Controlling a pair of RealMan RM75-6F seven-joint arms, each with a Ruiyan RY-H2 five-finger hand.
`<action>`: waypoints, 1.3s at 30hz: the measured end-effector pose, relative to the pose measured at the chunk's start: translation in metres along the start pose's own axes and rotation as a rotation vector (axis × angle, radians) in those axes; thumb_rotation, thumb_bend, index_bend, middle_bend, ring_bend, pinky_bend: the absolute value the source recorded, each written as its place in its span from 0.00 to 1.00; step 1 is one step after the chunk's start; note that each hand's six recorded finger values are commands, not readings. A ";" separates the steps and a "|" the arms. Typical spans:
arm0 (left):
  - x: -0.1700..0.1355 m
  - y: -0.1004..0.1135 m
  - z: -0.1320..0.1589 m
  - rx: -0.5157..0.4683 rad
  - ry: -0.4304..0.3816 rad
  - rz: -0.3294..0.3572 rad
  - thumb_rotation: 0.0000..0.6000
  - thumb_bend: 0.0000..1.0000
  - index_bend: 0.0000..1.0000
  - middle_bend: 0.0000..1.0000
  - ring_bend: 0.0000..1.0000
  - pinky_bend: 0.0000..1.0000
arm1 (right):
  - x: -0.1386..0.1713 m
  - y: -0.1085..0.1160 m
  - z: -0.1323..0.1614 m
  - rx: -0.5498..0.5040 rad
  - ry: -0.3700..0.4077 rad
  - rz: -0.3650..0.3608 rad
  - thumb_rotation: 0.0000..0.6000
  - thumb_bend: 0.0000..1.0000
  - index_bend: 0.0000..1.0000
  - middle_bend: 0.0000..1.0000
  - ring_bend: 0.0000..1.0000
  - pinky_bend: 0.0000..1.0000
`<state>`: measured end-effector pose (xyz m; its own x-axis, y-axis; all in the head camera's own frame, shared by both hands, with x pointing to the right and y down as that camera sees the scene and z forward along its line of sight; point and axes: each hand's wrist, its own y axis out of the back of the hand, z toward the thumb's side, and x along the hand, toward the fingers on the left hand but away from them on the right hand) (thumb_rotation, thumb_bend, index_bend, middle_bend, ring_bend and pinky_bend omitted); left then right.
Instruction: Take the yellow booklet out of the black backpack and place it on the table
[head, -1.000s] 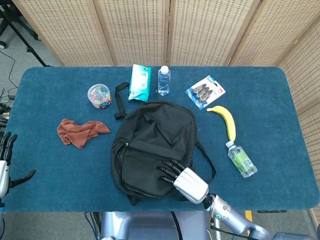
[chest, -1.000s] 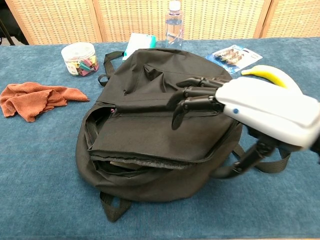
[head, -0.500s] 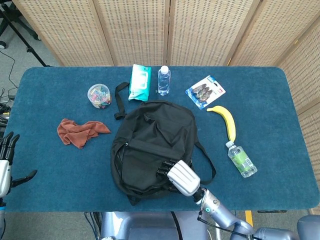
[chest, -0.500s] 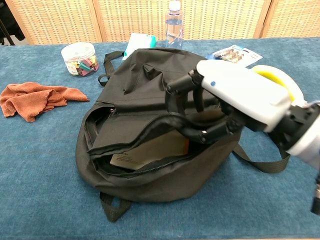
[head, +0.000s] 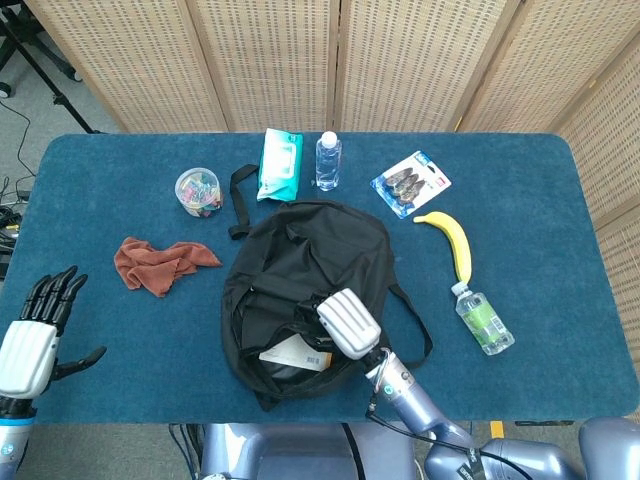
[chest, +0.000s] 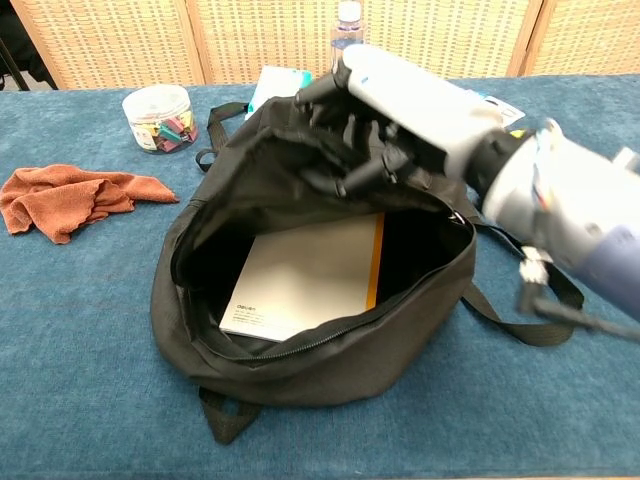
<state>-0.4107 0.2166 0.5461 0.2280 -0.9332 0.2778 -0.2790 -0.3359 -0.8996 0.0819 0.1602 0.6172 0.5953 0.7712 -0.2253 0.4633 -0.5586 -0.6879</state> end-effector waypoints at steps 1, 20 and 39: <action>0.005 -0.003 0.009 -0.008 -0.045 -0.015 1.00 0.01 0.00 0.00 0.00 0.00 | -0.006 0.002 -0.001 -0.008 -0.026 -0.003 1.00 0.71 0.70 0.69 0.55 0.59; 0.043 -0.051 0.102 -0.171 -0.508 -0.225 1.00 0.10 0.00 0.00 0.00 0.00 | -0.090 0.038 0.028 -0.167 -0.317 -0.039 1.00 0.75 0.70 0.69 0.55 0.59; 0.079 -0.118 0.157 -0.164 -0.577 -0.348 1.00 0.14 0.00 0.00 0.00 0.00 | -0.093 0.047 0.028 -0.188 -0.377 -0.050 1.00 0.76 0.71 0.69 0.55 0.59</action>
<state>-0.2128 0.2025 0.6215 0.7768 -0.5657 0.2767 -0.2264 -0.6608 -0.7156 0.0301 0.0707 0.5864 0.3038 0.8368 -0.4555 0.6182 -0.5370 -0.5741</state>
